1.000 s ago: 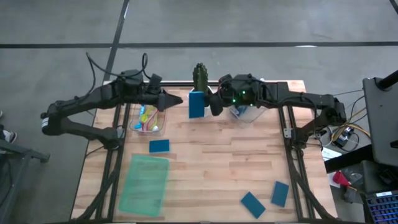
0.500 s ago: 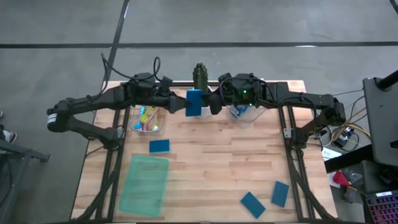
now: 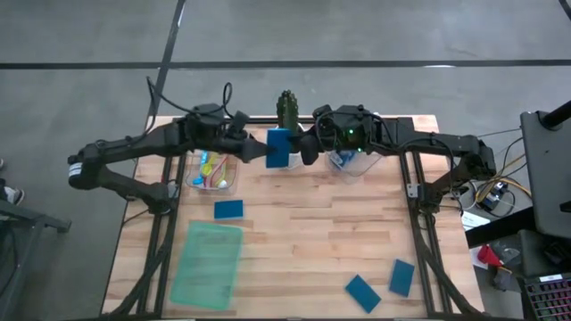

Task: Pick & Place Kitchen Sink Supplies
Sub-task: Put the sponge into the green bin

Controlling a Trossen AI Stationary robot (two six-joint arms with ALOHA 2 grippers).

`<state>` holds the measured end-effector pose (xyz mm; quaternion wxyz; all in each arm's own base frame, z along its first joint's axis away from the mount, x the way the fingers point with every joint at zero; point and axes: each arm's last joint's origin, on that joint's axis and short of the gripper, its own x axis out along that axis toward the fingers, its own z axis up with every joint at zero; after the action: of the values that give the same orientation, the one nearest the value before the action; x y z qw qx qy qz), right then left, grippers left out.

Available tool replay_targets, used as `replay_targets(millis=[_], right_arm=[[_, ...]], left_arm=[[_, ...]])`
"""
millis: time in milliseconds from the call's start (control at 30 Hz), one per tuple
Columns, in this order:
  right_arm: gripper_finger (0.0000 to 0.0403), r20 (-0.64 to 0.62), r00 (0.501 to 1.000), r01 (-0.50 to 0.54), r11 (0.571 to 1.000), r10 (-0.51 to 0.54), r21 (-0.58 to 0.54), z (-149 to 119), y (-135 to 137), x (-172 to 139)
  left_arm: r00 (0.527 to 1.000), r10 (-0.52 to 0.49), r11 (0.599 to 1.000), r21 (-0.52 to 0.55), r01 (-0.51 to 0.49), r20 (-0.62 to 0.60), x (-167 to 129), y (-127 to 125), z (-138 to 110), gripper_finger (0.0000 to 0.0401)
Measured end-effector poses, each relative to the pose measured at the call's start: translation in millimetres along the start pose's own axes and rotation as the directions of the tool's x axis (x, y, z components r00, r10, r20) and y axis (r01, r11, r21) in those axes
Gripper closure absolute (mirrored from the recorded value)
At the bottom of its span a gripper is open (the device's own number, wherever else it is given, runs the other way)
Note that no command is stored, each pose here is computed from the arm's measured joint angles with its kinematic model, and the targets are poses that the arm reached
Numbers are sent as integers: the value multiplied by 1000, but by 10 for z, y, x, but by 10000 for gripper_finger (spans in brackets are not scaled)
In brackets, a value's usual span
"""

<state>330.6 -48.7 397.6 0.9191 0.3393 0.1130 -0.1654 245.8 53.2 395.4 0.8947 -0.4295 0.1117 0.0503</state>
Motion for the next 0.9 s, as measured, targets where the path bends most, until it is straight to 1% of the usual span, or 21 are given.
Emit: replay_targets(millis=[67, 133, 200, 267, 300, 367, 433, 533, 633, 700, 800, 900], right_arm=[[394, -9, 1000, -19, 1000, 19, -5, -5, 13, 1], [394, -19, 998, -65, 998, 65, -25, 1, 37, 2], [394, -21, 993, -120, 992, 119, -46, 18, 66, -1], [394, -25, 989, -145, 988, 144, -50, 25, 78, -2], [394, -29, 989, -148, 988, 146, -51, 22, 78, -1], [395, -24, 988, -152, 987, 151, -60, 30, 77, -6], [395, -23, 987, -163, 984, 162, -78, 50, 78, -29], [395, -49, 979, -201, 975, 197, -97, 46, 92, -41], [395, -74, 974, -222, 968, 215, -117, 24, 102, -32], [395, -69, 975, -220, 968, 213, -124, 28, 100, -30], [394, -55, 979, -203, 971, 197, -129, 39, 87, -28], [394, -43, 982, -188, 973, 184, -133, 38, 90, -28]], left_arm=[[996, -68, 998, 1, 68, -61, -37, -33, -15, 380], [988, -120, 993, 2, 121, -96, -99, -74, -22, 392], [985, -143, 990, -6, 143, -97, -154, -104, -20, 391], [985, -140, 990, -29, 138, -106, -194, -108, -31, 387], [983, -137, 990, -43, 132, -124, -221, -105, -46, 385], [967, -156, 987, -64, 146, -199, -313, -113, -100, 384], [953, -172, 985, -54, 164, -250, -400, -126, -138, 386], [935, -133, 990, -95, 107, -330, -498, -78, -218, 392], [895, -118, 983, -177, 44, -431, -603, -38, -316, 394], [866, -94, 975, -220, -19, -491, -668, -17, -391, 393], [805, -43, 955, -262, -142, -592, -740, 12, -534, 389], [734, 4, 927, -273, -257, -679, -804, 20, -672, 390]])
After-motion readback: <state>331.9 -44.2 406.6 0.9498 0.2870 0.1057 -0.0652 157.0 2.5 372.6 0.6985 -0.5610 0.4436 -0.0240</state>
